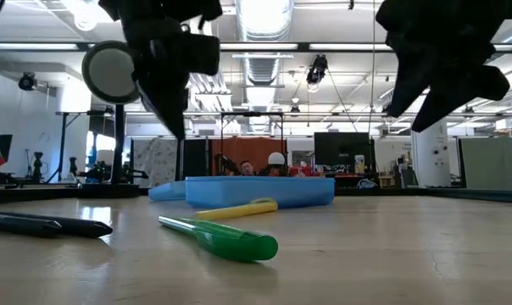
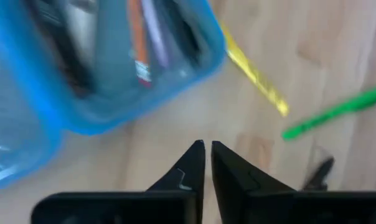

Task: Pick & place school supplies into a supply box
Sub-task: Put the yellow pen into the supply box

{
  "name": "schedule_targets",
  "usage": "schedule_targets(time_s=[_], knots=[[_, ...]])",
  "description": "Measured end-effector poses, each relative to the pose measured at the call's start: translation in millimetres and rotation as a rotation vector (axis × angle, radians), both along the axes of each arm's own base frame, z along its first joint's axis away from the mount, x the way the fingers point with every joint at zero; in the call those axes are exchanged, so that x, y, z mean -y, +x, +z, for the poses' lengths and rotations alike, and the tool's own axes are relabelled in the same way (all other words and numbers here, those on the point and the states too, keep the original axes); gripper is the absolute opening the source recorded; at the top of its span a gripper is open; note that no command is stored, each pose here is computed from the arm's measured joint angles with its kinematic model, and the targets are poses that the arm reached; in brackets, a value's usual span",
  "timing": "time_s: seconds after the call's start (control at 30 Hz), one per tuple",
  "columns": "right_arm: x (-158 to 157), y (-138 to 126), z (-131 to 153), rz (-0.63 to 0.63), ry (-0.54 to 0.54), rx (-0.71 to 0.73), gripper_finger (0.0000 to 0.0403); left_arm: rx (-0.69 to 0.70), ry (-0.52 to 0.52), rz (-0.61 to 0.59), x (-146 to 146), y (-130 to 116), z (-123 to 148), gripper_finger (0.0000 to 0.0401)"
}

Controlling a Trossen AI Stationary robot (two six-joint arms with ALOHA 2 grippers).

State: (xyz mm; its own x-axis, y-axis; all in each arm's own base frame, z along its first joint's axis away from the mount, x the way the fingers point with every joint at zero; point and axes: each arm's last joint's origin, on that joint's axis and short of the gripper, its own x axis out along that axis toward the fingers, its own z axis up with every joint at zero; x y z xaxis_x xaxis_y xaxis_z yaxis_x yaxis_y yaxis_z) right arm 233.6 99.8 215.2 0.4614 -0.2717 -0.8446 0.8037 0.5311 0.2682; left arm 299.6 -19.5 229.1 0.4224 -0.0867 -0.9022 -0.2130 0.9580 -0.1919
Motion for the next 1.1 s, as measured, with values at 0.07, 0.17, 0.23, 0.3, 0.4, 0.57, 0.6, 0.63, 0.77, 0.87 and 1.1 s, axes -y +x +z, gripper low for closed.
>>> schedule_targets(time_s=[0.07,0.17,0.23,0.3,0.4,0.57,0.6,0.63,0.77,0.87,1.1], knots=[[-2.5,0.4,0.0,0.065,-0.004,-0.012,0.0221,-0.029,-0.016,-0.008,9.0,5.9,-9.9,0.0024],[-2.2,0.1,-1.6,0.099,0.016,-0.047,0.0221,-0.040,-0.116,0.110,15.3,17.0,-20.3,0.0043],[1.0,-0.1,-3.5,0.076,0.024,-0.068,0.0221,-0.041,-0.201,0.246,15.9,24.8,-24.2,0.0053],[3.1,1.3,-4.9,0.057,0.032,-0.072,0.0221,-0.022,-0.251,0.323,16.7,33.8,-26.4,0.0061],[4.3,2.0,-5.4,0.050,0.057,-0.079,0.0221,0.003,-0.263,0.354,22.6,48.1,-27.5,0.0077],[4.2,0.2,-6.1,0.059,0.068,-0.105,0.0221,-0.034,-0.270,0.416,28.3,71.8,-41.4,0.0122],[4.1,-0.6,-6.5,0.061,0.069,-0.114,0.0221,-0.042,-0.282,0.444,29.4,77.1,-43.7,0.0132],[4.2,-1.2,-6.7,0.061,0.071,-0.121,0.0221,-0.049,-0.294,0.476,30.2,82.4,-46.0,0.0140],[3.9,-4.2,-7.7,0.068,0.068,-0.152,0.0221,-0.082,-0.305,0.530,37.4,99.2,-58.7,0.0156],[2.6,-6.5,-8.4,0.076,0.060,-0.167,0.0221,-0.113,-0.294,0.540,43.3,107.4,-63.0,0.0157],[0.9,-10.3,-12.6,0.081,0.049,-0.181,0.0221,-0.174,-0.198,0.560,47.6,114.3,-74.2,0.0157]])
